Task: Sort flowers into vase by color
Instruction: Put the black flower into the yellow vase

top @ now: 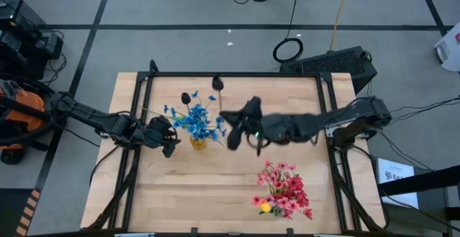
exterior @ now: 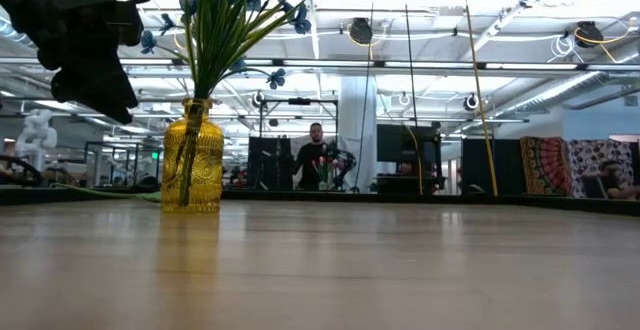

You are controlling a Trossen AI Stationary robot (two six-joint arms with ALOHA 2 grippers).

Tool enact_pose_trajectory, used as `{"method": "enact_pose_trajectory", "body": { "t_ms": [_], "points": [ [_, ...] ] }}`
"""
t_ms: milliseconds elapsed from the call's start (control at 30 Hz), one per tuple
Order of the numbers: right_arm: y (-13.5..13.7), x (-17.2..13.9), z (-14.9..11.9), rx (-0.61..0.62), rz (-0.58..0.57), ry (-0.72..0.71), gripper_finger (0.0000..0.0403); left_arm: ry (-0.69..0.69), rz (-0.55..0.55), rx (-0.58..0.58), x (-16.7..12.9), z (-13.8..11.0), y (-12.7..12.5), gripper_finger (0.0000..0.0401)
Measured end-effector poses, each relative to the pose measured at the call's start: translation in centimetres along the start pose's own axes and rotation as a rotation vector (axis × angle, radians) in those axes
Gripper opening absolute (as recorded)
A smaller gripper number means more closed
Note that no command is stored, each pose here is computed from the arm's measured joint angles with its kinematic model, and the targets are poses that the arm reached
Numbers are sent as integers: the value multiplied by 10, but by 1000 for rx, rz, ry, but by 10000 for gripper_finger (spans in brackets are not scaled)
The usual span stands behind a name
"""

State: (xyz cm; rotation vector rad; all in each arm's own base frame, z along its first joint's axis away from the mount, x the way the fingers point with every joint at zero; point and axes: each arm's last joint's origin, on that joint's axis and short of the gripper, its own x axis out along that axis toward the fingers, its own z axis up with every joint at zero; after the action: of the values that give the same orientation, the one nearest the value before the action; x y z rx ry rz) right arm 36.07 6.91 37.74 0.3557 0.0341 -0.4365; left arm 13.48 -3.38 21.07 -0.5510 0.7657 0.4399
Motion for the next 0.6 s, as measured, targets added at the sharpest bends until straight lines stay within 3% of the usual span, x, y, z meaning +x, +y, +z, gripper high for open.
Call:
{"method": "enact_pose_trajectory", "body": {
  "t_ms": [133,267,467,600],
  "points": [
    [31,9,-17,-43,51,-174,1,1,0,26,0,0,0,214],
    [45,21,-31,-34,141,-306,0,10,-2,29,0,-1,0,214],
    [49,33,-45,-76,179,-354,0,32,-15,28,0,-1,0,214],
    [45,43,-47,-89,292,-374,0,33,-16,24,0,-1,0,214]
  ]
}}
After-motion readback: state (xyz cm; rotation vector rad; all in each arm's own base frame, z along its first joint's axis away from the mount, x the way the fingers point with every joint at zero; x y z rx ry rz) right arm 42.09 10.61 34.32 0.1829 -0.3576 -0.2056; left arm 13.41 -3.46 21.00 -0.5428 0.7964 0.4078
